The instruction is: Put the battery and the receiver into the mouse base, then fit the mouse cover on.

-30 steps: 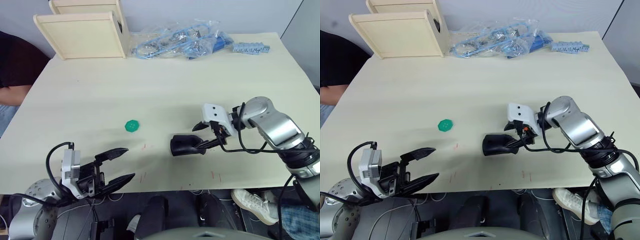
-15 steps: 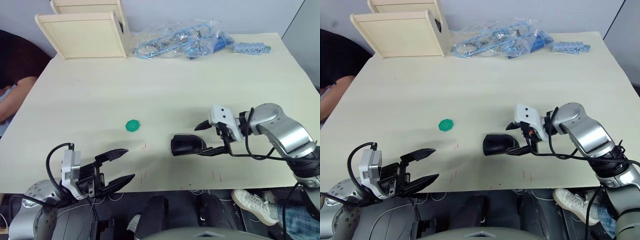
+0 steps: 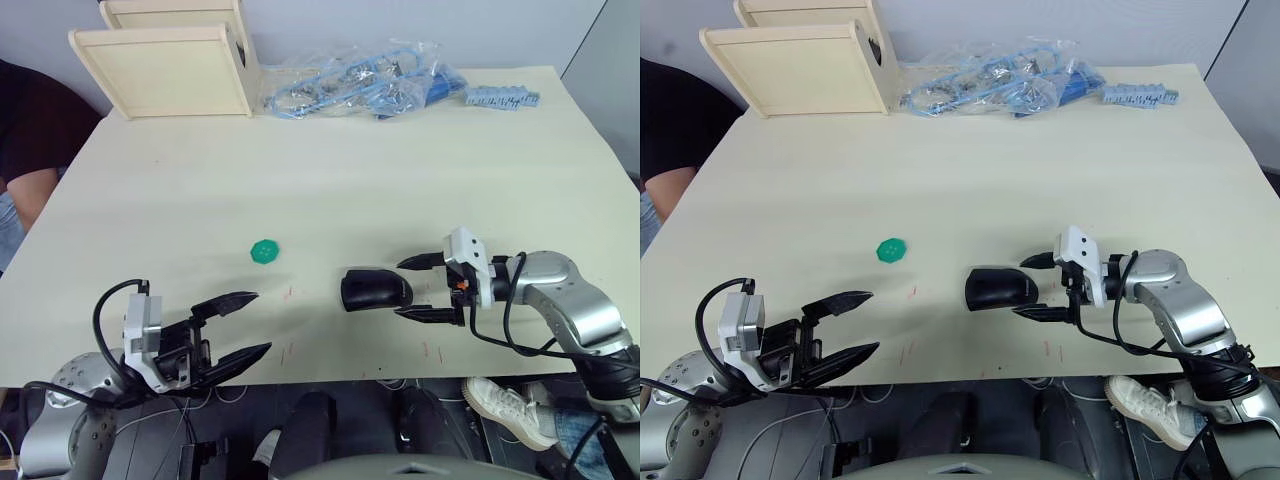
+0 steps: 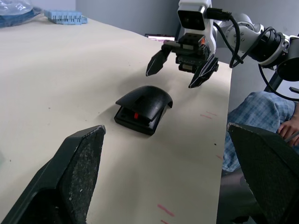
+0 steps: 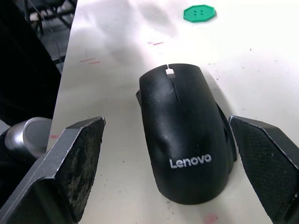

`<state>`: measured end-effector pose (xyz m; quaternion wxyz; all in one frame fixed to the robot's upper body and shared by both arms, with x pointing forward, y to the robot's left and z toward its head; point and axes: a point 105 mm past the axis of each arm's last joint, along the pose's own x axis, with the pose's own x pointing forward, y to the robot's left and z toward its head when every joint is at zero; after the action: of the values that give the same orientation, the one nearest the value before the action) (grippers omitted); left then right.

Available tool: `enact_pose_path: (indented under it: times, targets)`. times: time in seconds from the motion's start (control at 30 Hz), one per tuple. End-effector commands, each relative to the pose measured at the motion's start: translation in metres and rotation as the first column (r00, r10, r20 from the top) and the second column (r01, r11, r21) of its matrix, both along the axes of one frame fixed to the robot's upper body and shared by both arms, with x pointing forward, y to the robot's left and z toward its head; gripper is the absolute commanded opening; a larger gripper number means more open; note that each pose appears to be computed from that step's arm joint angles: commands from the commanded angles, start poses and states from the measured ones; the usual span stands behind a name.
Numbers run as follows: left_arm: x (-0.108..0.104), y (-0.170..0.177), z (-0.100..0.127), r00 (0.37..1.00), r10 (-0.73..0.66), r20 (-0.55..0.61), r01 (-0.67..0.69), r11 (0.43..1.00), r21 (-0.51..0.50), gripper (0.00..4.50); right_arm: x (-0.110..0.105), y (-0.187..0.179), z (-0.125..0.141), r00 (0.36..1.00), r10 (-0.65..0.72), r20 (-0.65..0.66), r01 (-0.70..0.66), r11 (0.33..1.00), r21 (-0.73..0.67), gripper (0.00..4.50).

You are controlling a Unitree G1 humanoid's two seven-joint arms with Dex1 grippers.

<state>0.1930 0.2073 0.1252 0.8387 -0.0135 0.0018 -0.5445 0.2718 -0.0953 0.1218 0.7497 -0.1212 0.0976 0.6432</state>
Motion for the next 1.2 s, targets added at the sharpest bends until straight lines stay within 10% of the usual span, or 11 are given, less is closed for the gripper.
enact_pose_path:
  times: [0.03, 1.2]
  targets:
    - [-0.001, 0.000, 0.006, 1.000, -0.013, 0.019, 0.013, 1.000, 0.007, 4.50, 0.001, -0.001, 0.007, 0.999, 0.001, 0.043, -0.003, 0.999, 0.047, 4.44]
    - [-0.001, 0.001, 0.007, 1.000, -0.027, 0.013, 0.027, 0.999, 0.019, 4.50, 0.010, 0.005, -0.022, 0.999, -0.008, 0.050, 0.006, 0.999, 0.039, 4.44]
